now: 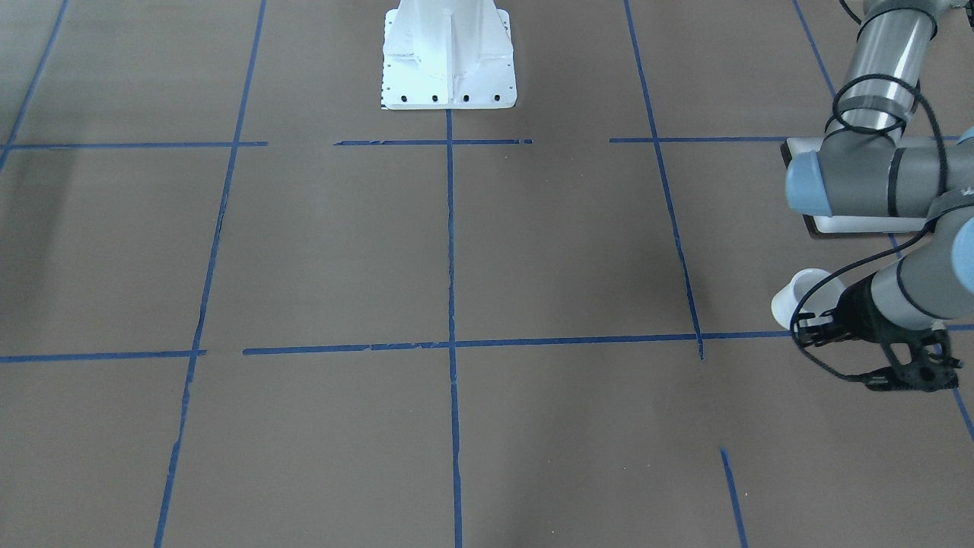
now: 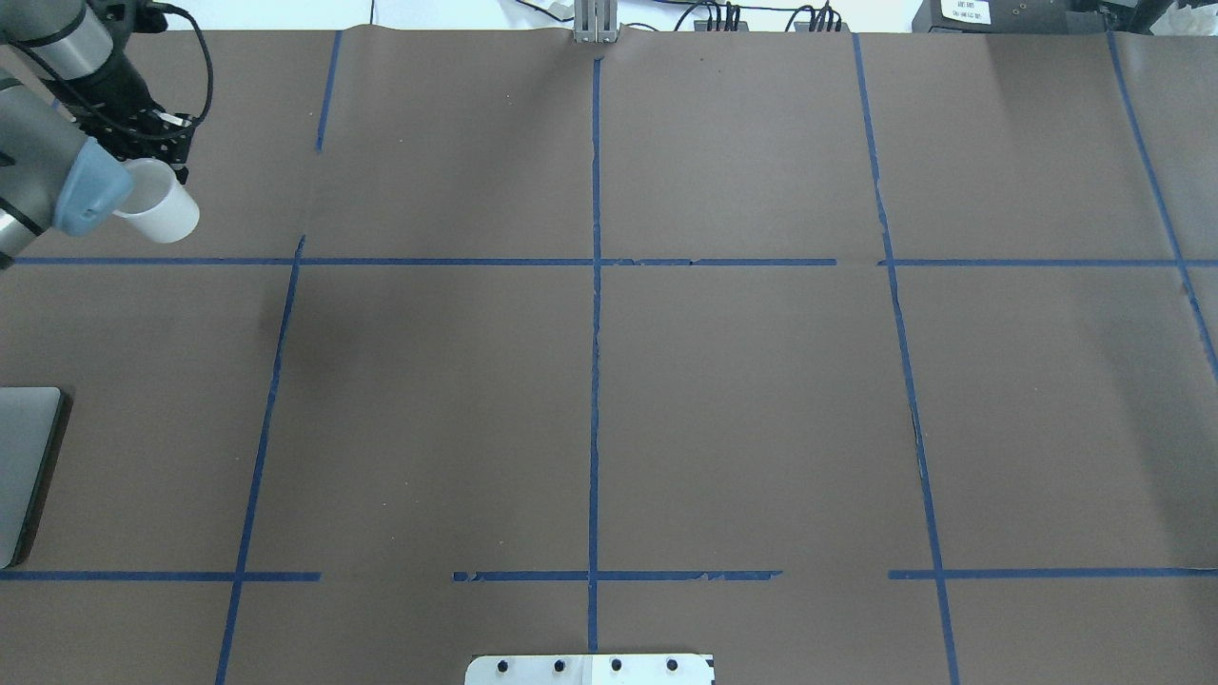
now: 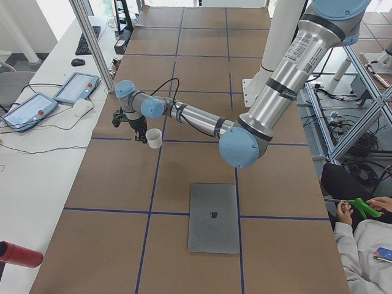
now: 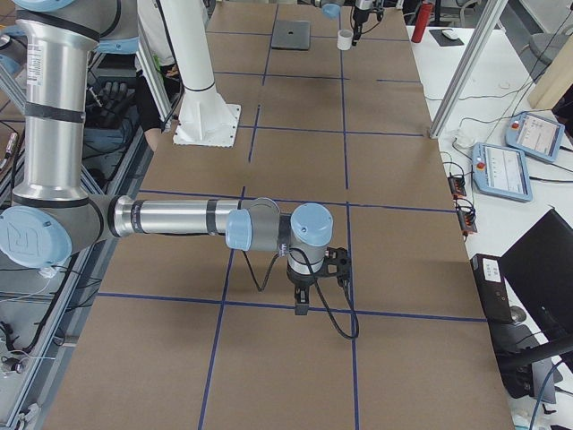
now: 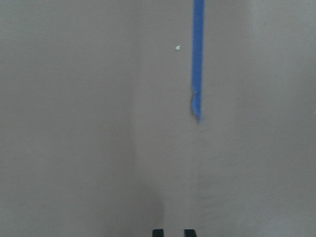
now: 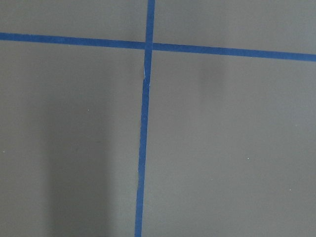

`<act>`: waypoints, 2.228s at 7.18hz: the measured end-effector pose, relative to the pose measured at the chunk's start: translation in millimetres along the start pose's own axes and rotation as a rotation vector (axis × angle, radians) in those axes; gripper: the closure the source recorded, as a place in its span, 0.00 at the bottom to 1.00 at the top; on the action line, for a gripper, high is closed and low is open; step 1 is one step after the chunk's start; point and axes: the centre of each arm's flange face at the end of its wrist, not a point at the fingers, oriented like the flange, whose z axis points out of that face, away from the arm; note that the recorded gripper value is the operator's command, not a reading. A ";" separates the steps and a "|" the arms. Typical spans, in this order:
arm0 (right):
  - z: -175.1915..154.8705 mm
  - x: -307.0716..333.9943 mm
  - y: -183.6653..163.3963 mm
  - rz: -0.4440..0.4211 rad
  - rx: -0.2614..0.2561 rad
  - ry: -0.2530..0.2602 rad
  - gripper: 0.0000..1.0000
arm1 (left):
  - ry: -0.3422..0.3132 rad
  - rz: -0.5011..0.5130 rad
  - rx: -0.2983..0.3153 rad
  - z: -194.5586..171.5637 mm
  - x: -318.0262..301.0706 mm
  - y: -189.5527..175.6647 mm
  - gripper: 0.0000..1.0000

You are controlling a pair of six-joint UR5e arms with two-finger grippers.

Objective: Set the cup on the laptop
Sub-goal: 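Carry the mug with the left gripper toward the silver laptop, then lower the mug onto the laptop lid and open the left gripper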

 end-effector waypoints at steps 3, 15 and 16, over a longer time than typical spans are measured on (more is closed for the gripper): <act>0.1 0.0 0.1 0.000 0.000 0.000 0.00 | -0.038 0.066 -0.049 3.8 -116.3 120.2 1.00; 0.1 0.0 0.0 0.000 -0.001 -0.001 0.00 | -0.010 0.037 0.011 109.6 -277.2 263.6 1.00; 0.1 0.0 0.0 0.000 0.000 -0.001 0.00 | -0.009 0.037 0.010 110.6 -277.3 263.4 1.00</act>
